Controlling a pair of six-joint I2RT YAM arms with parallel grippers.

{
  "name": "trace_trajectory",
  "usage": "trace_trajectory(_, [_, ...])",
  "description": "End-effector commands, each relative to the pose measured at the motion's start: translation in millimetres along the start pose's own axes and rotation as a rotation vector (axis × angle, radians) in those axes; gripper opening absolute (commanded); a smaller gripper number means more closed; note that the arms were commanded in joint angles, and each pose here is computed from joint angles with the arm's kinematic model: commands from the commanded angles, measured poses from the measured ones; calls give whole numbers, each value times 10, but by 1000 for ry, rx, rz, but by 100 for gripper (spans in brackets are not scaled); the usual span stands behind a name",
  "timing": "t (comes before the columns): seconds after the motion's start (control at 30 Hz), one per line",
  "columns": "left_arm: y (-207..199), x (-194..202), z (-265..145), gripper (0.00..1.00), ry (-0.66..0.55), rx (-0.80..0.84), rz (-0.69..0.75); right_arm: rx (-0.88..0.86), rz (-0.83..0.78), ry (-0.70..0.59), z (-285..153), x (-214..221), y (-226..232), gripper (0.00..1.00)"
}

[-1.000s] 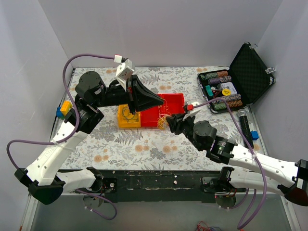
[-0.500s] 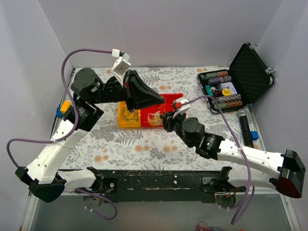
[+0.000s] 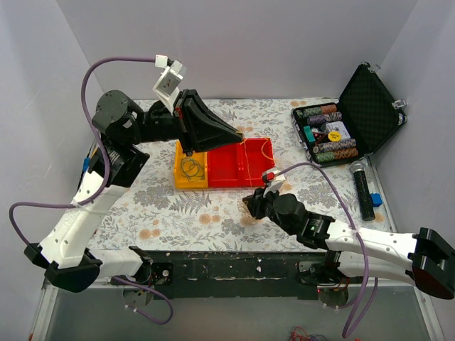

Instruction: Untangle the cables

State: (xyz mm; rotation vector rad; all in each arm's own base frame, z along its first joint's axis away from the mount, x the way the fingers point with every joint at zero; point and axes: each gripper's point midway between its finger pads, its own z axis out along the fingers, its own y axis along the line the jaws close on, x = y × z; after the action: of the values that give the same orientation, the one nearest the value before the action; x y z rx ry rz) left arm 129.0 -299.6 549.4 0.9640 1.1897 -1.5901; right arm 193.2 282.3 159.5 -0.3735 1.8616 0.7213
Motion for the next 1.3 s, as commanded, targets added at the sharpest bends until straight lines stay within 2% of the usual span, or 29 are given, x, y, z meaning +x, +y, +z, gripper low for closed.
trace_trajectory(0.0, [-315, -491, -47, 0, -109, 32, 151, 33, 45, 124, -120, 517, -170, 25])
trace_trajectory(0.3, [-159, -1005, -4, 0, -226, -88, 301, 62, 81, 216, -248, 991, -334, 26])
trace_trajectory(0.53, [-84, -1635, -122, 0, -412, -264, 491, 90, 93, 275, -320, 1284, -425, 34])
trace_trajectory(0.67, [7, -1743, -194, 0, -460, -339, 516, 97, 108, 284, -351, 1364, -454, 34])
trace_trajectory(0.8, [200, -1502, -198, 0, -405, -374, 495, 99, 103, 269, -353, 1305, -450, 34])
trace_trajectory(1.03, [1049, -538, -362, 0, -228, -583, 399, 83, 85, 183, -319, 917, -344, 34])
trace_trajectory(1.27, [1482, 45, -498, 0, -116, -675, 405, 63, 106, 133, -358, 715, -287, 34])
